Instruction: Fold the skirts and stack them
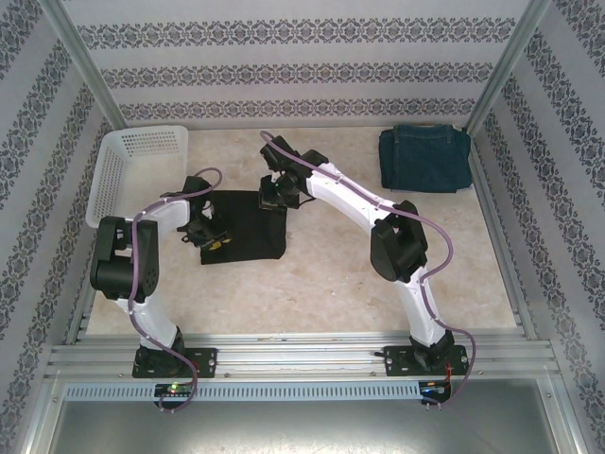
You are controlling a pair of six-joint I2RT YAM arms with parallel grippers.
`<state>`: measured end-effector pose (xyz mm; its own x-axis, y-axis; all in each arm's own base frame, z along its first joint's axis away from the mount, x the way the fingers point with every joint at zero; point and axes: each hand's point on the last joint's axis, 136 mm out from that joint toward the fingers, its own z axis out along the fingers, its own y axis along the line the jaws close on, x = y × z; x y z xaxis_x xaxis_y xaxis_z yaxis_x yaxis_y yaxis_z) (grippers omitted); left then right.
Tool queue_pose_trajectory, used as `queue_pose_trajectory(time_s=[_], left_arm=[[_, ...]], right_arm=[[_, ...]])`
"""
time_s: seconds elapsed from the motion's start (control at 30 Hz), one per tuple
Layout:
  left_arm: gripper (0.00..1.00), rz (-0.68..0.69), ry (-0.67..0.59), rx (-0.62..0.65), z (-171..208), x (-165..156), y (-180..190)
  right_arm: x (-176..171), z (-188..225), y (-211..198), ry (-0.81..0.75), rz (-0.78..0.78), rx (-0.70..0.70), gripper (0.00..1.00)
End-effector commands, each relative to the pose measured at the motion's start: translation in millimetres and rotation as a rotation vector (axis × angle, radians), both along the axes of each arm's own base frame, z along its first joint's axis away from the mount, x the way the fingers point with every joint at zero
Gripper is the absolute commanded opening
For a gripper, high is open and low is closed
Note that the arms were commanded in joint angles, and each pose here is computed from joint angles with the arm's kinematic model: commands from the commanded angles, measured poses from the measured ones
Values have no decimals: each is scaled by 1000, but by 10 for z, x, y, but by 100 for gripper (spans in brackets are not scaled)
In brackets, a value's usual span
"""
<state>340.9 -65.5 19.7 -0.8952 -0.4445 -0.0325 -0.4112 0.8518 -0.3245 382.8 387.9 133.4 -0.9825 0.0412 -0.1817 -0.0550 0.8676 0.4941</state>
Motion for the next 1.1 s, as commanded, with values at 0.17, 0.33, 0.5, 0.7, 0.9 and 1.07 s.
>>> queue_pose_trajectory(time_s=[0.17,0.33,0.5,0.7,0.9,1.07], left_arm=[[27,-29,76,-1,-268,-152,-44],[27,-34,73,-11,-249,-147,-61],[32,-50,32,-37,1,-59,-110],[55,26,-155,182,1022,53,295],[73,143,-334,449,1950,-134,857],[83,195,-362,385,1940,-181,914]], right_arm=[[-30,169,470,21,20,181,0],[-6,-56,540,51,19,159,0],[-47,-242,661,75,41,137,6],[0,-273,881,45,1,195,11],[-37,-210,1145,31,18,270,29],[-106,362,1607,-61,116,592,68]])
